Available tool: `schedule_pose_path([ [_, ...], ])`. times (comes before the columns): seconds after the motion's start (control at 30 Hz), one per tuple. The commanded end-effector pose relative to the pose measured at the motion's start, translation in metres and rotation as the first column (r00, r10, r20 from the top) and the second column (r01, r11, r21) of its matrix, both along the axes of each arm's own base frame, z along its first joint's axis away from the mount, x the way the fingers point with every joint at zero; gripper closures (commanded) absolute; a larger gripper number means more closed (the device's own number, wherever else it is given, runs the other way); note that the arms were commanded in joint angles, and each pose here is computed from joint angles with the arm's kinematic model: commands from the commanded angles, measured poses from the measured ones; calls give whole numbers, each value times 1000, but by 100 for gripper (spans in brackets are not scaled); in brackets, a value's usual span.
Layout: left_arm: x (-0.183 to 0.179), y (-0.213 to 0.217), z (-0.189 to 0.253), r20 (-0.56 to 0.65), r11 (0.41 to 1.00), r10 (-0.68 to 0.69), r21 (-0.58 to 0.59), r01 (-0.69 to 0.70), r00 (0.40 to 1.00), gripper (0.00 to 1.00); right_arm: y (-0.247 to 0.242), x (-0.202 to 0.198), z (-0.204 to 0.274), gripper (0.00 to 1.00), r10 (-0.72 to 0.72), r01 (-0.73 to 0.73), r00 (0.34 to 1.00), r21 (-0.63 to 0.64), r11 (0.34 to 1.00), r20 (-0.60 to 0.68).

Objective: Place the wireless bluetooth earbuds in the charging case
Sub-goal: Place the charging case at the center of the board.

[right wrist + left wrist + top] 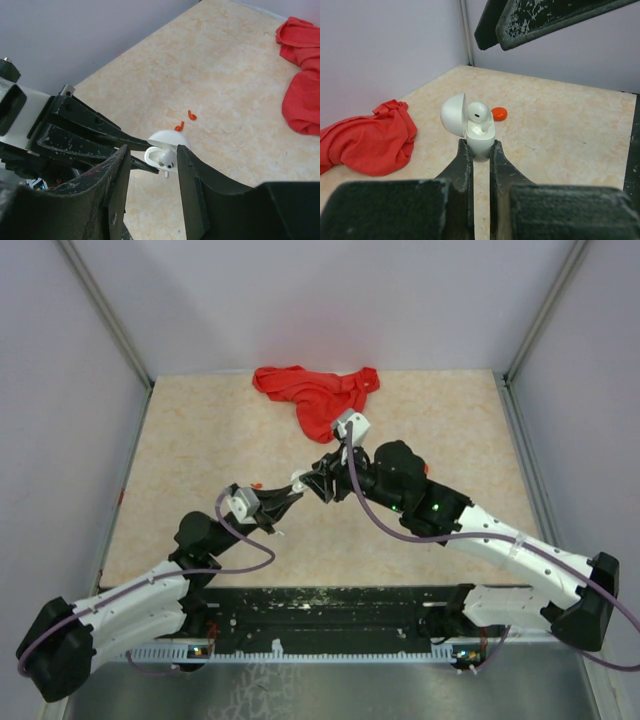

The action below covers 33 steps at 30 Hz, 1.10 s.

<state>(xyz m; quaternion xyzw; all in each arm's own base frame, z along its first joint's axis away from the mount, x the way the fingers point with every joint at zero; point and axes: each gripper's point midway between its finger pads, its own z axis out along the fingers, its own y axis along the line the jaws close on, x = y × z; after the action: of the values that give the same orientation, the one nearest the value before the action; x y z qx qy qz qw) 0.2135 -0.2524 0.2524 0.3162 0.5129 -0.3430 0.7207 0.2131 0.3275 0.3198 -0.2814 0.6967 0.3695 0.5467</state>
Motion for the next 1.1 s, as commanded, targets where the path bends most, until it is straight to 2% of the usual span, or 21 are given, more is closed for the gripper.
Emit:
schedule_pose_path([
  [0.0, -5, -5, 16, 31, 999, -32, 5, 32, 999, 99, 9, -10, 9, 59, 91, -89, 996, -58, 994, 19],
  [0.2, -11, -9, 15, 41, 997, -71, 31, 69, 997, 99, 4, -10, -14, 66, 120, -114, 993, -200, 973, 17],
  [0.33, -13, -11, 11, 31, 995, -87, 47, 86, 996, 99, -2, -5, -22, 66, 91, -85, 996, -251, 964, 15],
  [0.6, -15, -14, 12, 29, 993, -108, 49, 107, 994, 99, 5, 0, -24, 67, 58, -61, 998, -221, 973, -21],
  [0.93, -10, -11, 15, 37, 997, -74, 31, 73, 997, 99, 7, 11, -20, 86, -48, 34, 995, -158, 987, -87],
  [1.07, -6, -6, 19, 58, 1000, -18, 13, 17, 998, 99, 5, 18, -21, 87, -131, 111, 980, -135, 985, -151],
])
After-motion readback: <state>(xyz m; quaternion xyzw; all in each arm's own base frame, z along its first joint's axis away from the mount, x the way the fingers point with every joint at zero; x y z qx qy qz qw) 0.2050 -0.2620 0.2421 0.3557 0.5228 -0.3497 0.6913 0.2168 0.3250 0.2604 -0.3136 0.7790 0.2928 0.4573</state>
